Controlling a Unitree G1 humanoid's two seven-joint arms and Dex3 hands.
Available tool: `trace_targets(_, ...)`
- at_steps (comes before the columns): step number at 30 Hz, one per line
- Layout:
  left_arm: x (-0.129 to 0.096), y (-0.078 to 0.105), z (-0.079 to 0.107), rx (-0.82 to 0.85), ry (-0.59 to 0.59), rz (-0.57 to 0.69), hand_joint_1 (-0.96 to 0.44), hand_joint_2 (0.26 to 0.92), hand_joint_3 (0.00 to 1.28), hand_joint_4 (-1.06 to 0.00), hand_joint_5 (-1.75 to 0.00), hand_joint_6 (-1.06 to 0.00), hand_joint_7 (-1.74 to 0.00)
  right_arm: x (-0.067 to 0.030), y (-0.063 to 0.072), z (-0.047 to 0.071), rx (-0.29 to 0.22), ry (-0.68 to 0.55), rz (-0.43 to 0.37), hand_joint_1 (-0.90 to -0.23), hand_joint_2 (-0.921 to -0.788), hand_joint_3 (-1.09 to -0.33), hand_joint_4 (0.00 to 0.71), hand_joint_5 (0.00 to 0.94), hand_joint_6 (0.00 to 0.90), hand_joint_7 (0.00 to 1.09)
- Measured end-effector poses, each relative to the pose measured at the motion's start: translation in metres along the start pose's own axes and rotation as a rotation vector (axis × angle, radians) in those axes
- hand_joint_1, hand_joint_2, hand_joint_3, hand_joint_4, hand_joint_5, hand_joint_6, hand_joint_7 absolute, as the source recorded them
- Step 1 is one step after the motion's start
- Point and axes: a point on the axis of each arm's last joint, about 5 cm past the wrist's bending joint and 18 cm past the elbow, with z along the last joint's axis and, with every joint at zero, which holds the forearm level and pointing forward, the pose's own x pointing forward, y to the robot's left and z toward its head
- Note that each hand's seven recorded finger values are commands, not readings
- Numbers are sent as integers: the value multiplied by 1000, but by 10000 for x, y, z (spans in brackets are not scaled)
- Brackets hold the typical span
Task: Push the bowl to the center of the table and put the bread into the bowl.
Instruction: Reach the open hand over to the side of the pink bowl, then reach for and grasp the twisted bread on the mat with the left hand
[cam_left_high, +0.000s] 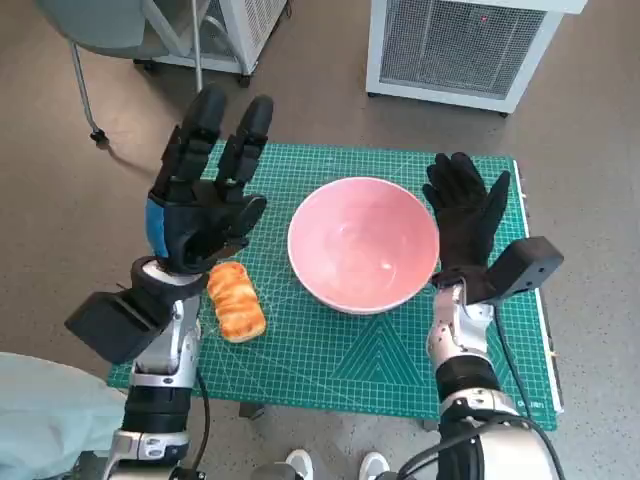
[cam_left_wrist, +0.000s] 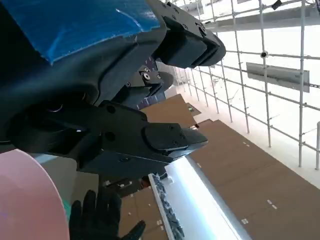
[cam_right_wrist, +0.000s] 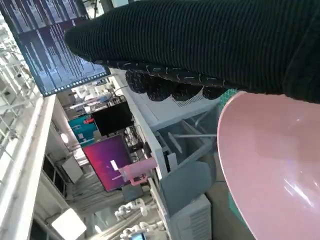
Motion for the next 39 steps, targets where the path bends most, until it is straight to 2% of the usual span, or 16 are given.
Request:
trace_targets(3,-21,56,15,20,4,-3,-35,921,251,-301,0,-439,-3,30,-1,59,-30,-42,8,-455,-921,-844,251,0,102,452)
trace_targets(6,-49,133,41,50,10,-11,-47,921,249,-301,0,-437,-1,78,-10,171,-85,-121,25,-464,-921,-848,250,3,100,454)
trace_targets(9,-85,268,88,114,21,-29,-46,921,216,-317,-6,-451,-9,121,-11,342,-162,-262,61,-501,-921,-816,279,12,83,549)
trace_targets(11,-97,357,128,162,26,-42,-72,921,232,-303,-4,-432,-5,131,-16,438,-201,-343,83,-498,-921,-821,281,9,53,595)
trace_targets(14,-109,528,224,295,33,-101,-103,921,232,-287,-2,-414,-2,106,-12,577,-254,-471,129,-503,-921,-823,284,7,26,639)
trace_targets(18,-106,770,369,462,63,-190,-147,921,147,-254,-1,-390,-1,31,0,711,-303,-592,187,-515,-921,-819,286,6,5,692)
trace_targets(23,-80,992,509,600,123,-299,-175,911,46,-223,0,-377,-3,-79,33,842,-336,-679,266,-525,-921,-815,288,7,0,717)
trace_targets(28,-56,1141,632,714,199,-416,-202,901,13,-192,0,-384,-7,-166,87,919,-350,-714,331,-533,-921,-806,294,10,-1,725)
trace_targets(39,24,1209,785,851,370,-724,-205,900,4,-127,0,-334,0,-254,110,977,-362,-721,356,-540,-921,-796,298,13,-1,710)
